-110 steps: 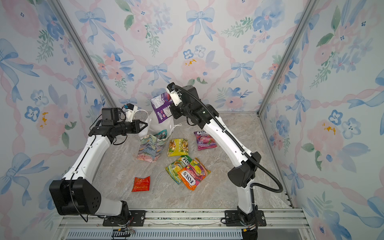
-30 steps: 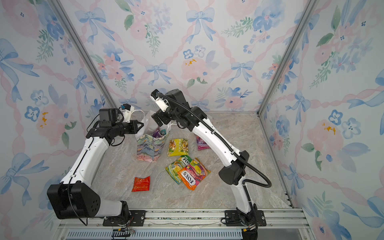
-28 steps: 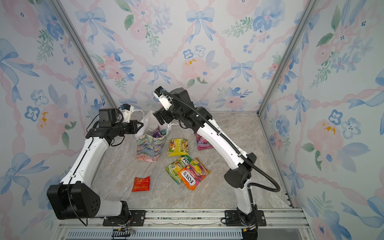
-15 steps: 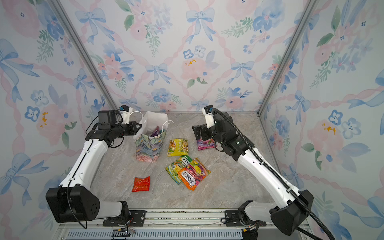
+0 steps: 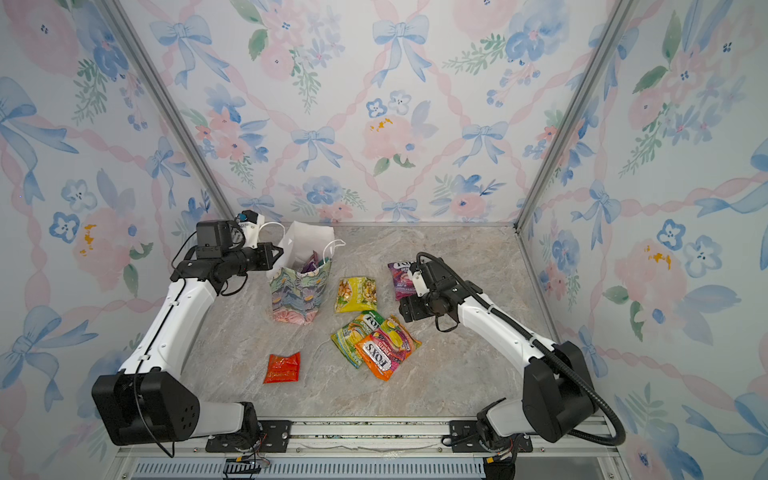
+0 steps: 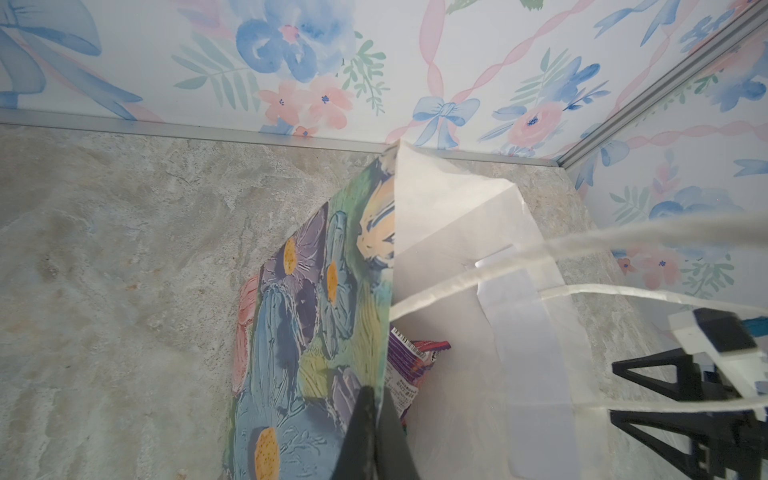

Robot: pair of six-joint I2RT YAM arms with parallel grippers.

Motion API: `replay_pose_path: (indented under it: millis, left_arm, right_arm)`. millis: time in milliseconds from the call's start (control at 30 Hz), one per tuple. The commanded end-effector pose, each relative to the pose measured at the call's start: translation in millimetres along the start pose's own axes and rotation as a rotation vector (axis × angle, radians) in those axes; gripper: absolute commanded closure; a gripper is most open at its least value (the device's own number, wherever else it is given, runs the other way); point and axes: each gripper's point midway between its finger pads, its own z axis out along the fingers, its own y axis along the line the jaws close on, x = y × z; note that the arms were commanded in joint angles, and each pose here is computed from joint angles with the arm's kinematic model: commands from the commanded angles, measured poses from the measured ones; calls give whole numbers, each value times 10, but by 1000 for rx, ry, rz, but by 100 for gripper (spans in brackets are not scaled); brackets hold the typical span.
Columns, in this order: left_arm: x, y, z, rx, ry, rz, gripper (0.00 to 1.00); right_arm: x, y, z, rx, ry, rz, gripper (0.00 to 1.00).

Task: Place the snacks into the paper bag
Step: 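Withdraw the right gripper from the bag toward the orange Fox's fruits packet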

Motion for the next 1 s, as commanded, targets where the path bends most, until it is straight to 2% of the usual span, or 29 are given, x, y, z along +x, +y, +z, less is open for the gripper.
replay_pose_path:
  millis: [0, 167, 400, 967]
  left_arm:
    - [81, 60, -7, -19, 16, -8, 100]
    - [90, 57, 2, -17, 19, -8, 100]
    - [94, 70, 6, -20, 20, -10, 100]
    - [97, 62, 9, -14, 22, -11, 100]
  right_arm:
    - [38, 111, 167, -81, 57, -1, 17]
    - [96, 140, 409, -99, 108, -9, 21]
    - [279, 208, 620, -114, 159, -29, 21]
    - [590, 422, 740, -180, 192, -13, 23]
